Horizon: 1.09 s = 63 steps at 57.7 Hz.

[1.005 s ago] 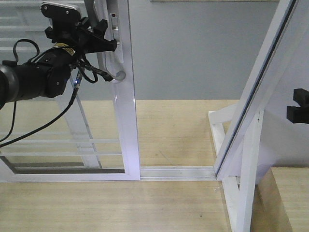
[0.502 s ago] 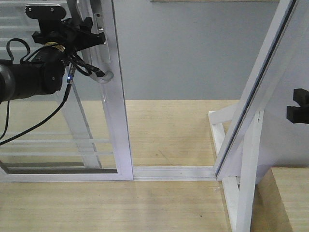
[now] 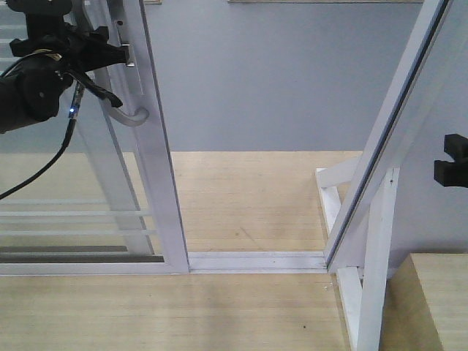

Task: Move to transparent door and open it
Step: 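Slide the glass panel further open with the left gripper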

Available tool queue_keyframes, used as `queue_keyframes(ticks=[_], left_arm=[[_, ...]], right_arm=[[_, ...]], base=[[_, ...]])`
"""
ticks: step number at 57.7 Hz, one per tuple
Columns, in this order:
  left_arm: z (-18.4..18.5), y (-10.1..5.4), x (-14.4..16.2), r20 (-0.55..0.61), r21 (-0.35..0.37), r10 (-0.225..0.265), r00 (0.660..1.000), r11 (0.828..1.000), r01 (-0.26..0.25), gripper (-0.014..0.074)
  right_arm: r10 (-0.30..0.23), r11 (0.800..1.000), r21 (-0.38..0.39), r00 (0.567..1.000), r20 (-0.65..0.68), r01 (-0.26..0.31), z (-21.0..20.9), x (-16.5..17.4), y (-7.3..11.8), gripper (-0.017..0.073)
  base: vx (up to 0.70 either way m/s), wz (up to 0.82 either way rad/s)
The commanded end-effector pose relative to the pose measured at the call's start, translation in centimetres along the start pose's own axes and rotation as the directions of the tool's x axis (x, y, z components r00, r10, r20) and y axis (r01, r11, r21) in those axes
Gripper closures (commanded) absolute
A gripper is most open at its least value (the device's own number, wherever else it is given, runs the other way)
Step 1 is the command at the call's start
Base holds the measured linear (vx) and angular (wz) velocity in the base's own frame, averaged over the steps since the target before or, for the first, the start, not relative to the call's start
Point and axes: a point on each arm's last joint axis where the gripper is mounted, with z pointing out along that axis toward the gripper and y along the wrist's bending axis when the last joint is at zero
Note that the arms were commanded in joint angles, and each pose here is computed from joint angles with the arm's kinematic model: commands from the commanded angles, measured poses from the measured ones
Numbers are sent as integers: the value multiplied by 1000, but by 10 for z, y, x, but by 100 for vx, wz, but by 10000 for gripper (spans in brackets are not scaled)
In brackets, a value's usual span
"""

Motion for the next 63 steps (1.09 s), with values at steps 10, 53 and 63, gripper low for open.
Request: queue_keyframes(ticks=[10,53,63], left_arm=[[-15,17,-40,111,-38,-21,994,999,26,195],[-29,67,-50,31,-123,88,996,989,-83,195],[-34,79,-52,5,-138,91,996,986,-90,195]], right_arm=[[-12,1000,-6,995,100,13,-6,-15,-1,122],[-8,1000,-7,995,102,9,-6,-15,-1,122],[-8,1000,-7,995,102,9,-6,-15,-1,122]], base=[[0,0],[0,0],[0,0]])
